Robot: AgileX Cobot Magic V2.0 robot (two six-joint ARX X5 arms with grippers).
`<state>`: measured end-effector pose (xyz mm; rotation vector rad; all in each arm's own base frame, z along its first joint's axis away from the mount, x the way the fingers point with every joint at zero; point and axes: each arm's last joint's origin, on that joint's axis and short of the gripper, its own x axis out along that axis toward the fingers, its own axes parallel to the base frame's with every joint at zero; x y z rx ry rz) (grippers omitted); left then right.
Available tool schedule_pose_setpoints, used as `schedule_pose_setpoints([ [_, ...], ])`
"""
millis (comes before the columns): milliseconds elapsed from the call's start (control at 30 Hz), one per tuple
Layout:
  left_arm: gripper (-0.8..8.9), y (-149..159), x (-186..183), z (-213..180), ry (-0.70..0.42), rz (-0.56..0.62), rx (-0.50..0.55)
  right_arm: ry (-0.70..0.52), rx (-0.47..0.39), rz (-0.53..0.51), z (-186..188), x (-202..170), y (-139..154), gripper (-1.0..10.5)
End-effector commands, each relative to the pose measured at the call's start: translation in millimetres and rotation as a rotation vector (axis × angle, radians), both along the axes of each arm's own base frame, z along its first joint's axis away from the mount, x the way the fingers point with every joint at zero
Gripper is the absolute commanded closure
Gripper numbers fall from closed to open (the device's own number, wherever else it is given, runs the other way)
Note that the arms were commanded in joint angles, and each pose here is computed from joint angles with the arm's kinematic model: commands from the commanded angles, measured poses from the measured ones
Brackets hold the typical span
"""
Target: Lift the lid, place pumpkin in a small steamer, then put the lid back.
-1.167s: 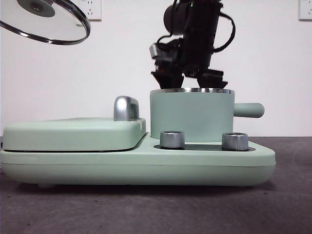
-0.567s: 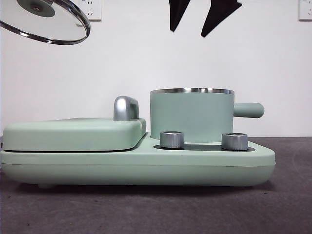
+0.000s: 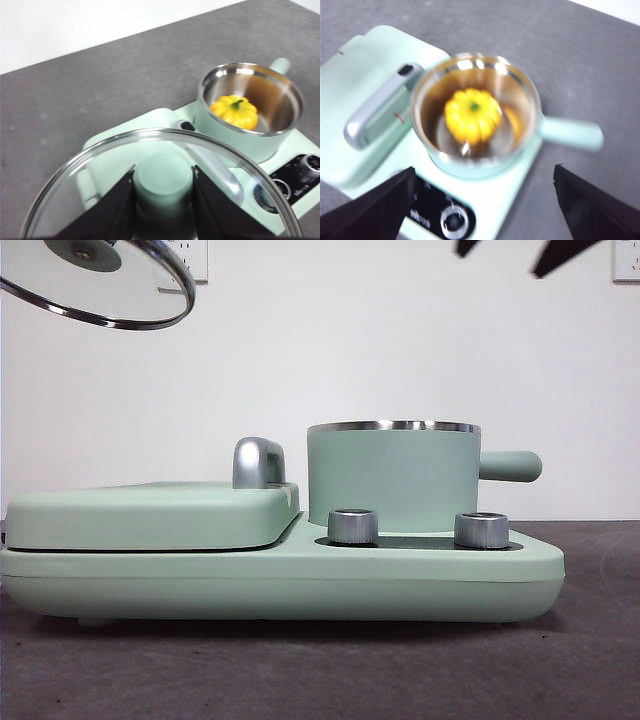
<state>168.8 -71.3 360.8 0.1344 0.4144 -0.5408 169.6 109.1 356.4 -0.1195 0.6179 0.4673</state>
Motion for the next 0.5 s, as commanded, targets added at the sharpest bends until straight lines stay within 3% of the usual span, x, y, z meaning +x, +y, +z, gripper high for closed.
schedule_pose_setpoints([
  [33, 8.04, -1.3, 1.3, 6.5, -0.038, -0.011, -0.011, -0.024, 0.077, -0.033, -10.2, -20.8, -9.8, 5.2],
  [200, 8.04, -1.5, 1.3, 6.4, -0.036, -0.016, -0.013, -0.046, 0.138, -0.032, -29.8, -47.4, -24.3, 5.2],
  [367, 8.04, -7.0, 4.2, 3.3, 0.004, -0.150, -0.062, -0.007, 0.167, -0.045, -48.4, -64.6, -34.8, 5.2],
  [500, 8.04, -13.9, 11.7, -3.1, 0.026, -0.186, -0.034, 0.002, 0.194, -0.058, -52.3, -69.3, -38.2, 5.2],
])
